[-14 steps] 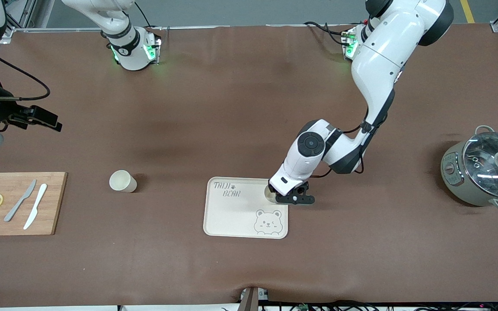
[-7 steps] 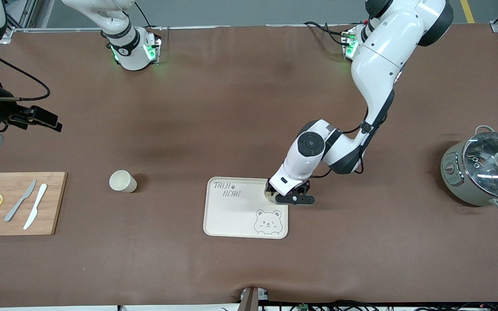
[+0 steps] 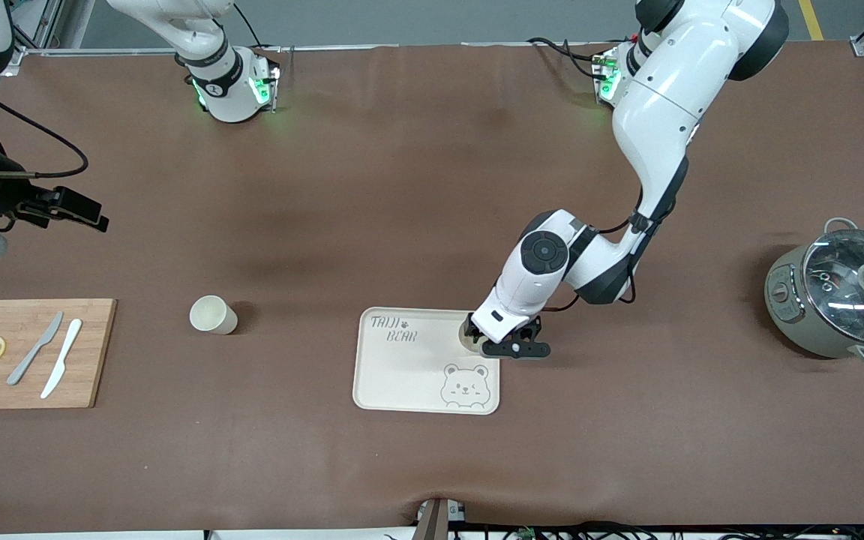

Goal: Place white IKEA cup upright on tray with both arms
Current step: 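Lower the cup upright onto the tray and open the left gripper, then raise the left gripper away while the right gripper reaches the other cup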

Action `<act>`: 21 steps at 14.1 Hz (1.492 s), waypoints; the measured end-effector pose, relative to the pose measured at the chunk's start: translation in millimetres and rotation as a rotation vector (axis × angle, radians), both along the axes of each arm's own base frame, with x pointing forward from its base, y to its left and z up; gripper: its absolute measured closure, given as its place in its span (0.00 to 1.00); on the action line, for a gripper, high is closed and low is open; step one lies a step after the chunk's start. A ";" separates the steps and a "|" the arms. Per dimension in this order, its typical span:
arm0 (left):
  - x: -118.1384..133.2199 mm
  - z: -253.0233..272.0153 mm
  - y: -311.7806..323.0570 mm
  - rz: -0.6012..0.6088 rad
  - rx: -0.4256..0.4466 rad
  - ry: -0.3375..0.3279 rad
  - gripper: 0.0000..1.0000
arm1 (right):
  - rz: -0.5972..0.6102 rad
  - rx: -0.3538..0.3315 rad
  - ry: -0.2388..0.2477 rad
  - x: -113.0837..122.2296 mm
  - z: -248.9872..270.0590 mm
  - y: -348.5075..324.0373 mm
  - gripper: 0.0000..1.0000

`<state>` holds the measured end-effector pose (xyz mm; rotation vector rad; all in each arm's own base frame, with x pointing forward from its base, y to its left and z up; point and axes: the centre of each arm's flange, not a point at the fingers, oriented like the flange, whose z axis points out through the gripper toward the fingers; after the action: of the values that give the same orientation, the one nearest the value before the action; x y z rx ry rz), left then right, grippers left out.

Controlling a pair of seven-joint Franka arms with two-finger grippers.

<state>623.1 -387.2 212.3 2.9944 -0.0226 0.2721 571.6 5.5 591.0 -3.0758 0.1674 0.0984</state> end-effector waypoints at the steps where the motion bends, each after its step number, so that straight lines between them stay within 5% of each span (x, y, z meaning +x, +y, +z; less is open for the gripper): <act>1: 0.8 1.7 -0.2 0.000 -0.001 -0.003 0.11 | 0.000 0.000 0.000 0.1 -0.1 0.0 0.00; 13: 10.4 57.4 13.7 0.023 0.044 -0.007 0.11 | -0.002 0.001 0.010 2.7 -6.0 -1.1 0.00; 15: 13.0 73.6 20.8 0.034 0.057 -0.006 0.01 | -0.002 0.001 0.011 2.9 -6.4 -1.2 0.00; 21: 23.3 126.6 62.4 0.006 0.098 0.031 0.00 | -0.002 0.001 0.021 5.3 -12.0 -1.6 0.00</act>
<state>646.3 -324.8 338.9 3.0958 -0.0247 0.2313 576.9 3.9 579.0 -3.0741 0.1717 0.1299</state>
